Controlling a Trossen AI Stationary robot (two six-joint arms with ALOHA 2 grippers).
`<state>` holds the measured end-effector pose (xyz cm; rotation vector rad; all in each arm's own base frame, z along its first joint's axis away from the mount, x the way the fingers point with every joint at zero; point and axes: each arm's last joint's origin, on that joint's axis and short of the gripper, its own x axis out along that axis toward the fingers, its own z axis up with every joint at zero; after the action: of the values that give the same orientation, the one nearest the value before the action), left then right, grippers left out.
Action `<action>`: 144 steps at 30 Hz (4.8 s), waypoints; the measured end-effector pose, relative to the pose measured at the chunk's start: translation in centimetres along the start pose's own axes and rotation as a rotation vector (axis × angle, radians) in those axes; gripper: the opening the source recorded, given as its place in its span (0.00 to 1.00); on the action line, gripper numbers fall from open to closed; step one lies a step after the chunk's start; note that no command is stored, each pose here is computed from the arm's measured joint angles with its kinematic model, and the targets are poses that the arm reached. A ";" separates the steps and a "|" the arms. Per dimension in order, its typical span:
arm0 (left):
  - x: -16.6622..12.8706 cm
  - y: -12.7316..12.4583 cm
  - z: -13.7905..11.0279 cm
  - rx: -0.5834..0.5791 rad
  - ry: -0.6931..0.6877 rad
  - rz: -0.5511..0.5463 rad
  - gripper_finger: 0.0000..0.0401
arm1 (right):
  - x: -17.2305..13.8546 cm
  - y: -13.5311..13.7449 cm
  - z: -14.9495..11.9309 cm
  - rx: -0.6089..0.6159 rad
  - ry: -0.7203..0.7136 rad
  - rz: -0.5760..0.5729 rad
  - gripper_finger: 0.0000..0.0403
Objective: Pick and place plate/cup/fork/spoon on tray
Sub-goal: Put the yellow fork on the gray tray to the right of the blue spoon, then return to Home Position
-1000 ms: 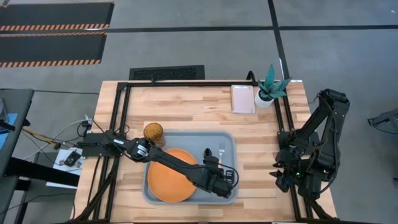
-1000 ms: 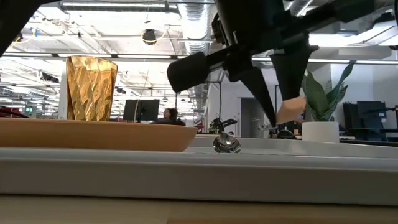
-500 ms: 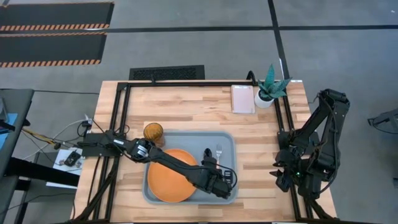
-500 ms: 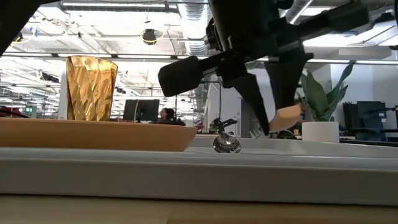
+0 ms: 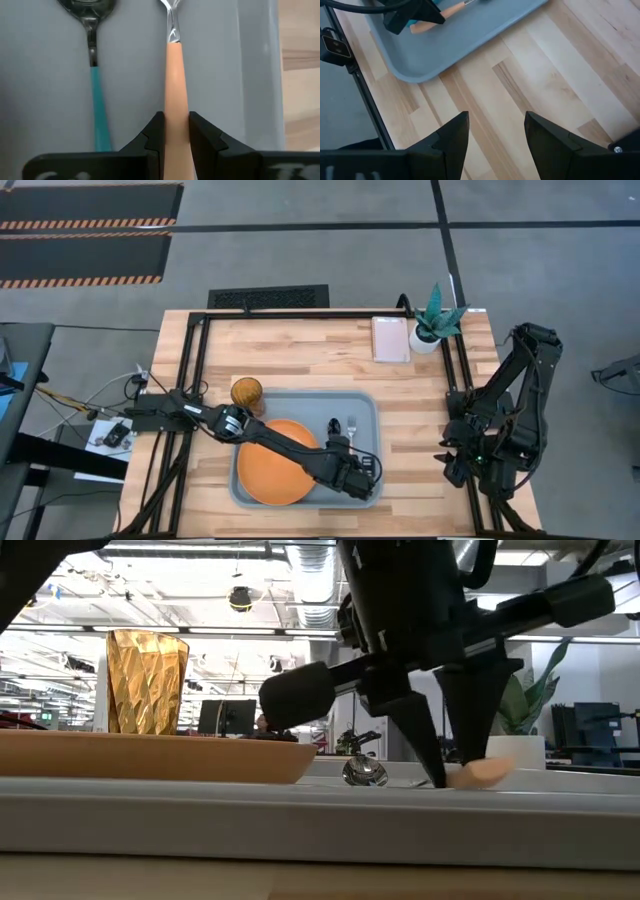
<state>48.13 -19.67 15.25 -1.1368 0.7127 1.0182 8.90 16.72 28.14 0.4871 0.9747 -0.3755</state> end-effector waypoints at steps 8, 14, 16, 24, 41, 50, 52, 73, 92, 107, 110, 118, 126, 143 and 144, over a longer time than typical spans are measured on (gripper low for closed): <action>0.0 -0.1 -0.1 -0.007 0.025 0.001 0.16 | 0.0 0.0 0.0 -0.001 -0.001 -0.002 0.53; 0.0 0.0 -0.1 0.003 0.044 0.013 0.20 | 0.0 0.0 0.0 -0.001 0.000 -0.002 0.53; 0.0 0.0 -0.1 0.004 0.039 0.012 0.21 | 0.0 0.0 0.0 -0.001 0.001 -0.002 0.53; 0.0 0.0 -0.1 0.010 0.039 0.012 0.21 | 0.0 0.0 0.0 -0.001 0.001 -0.002 0.53; -16.1 -2.5 5.1 0.313 -0.209 -0.358 0.22 | -3.9 -1.1 4.3 -0.087 -0.385 0.124 0.53; -33.1 2.1 14.4 0.612 -0.676 -0.450 0.22 | -13.6 -5.3 11.4 -0.207 -0.972 0.040 0.53; -35.9 4.7 17.0 0.652 -0.698 -0.425 0.21 | -14.9 -6.7 12.2 -0.239 -1.023 -0.022 0.53; -37.9 31.7 30.1 0.555 -0.682 -0.441 0.01 | -11.4 -19.2 11.7 -0.011 -1.014 0.215 0.53; -22.9 41.4 26.8 0.321 -0.515 -0.607 0.01 | -3.5 -17.7 6.5 0.213 -1.028 0.222 0.53; -21.2 42.0 26.2 0.263 -0.549 -0.614 0.01 | 5.3 -17.9 2.1 0.476 -1.104 0.134 0.53; -20.9 42.0 26.1 0.261 -0.573 -0.604 0.01 | 6.8 -18.0 1.4 0.509 -1.116 0.121 0.53; -20.6 42.0 25.9 0.224 -0.630 -0.587 0.01 | 8.1 -18.4 0.9 0.518 -1.140 0.065 0.53; -20.5 41.9 25.6 0.215 -0.498 -0.620 0.01 | 8.5 -18.3 0.9 0.573 -1.046 -0.009 0.53; -20.2 41.9 24.5 0.420 -0.151 -0.657 0.01 | 9.2 -17.3 0.6 0.716 -0.714 0.036 0.53; -20.2 41.9 24.5 0.427 -0.134 -0.659 0.01 | 9.2 -17.3 0.6 0.716 -0.714 0.036 0.53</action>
<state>0.90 1.61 23.97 -0.8281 0.3743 0.3523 5.23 1.22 16.69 0.9303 0.1096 -0.8058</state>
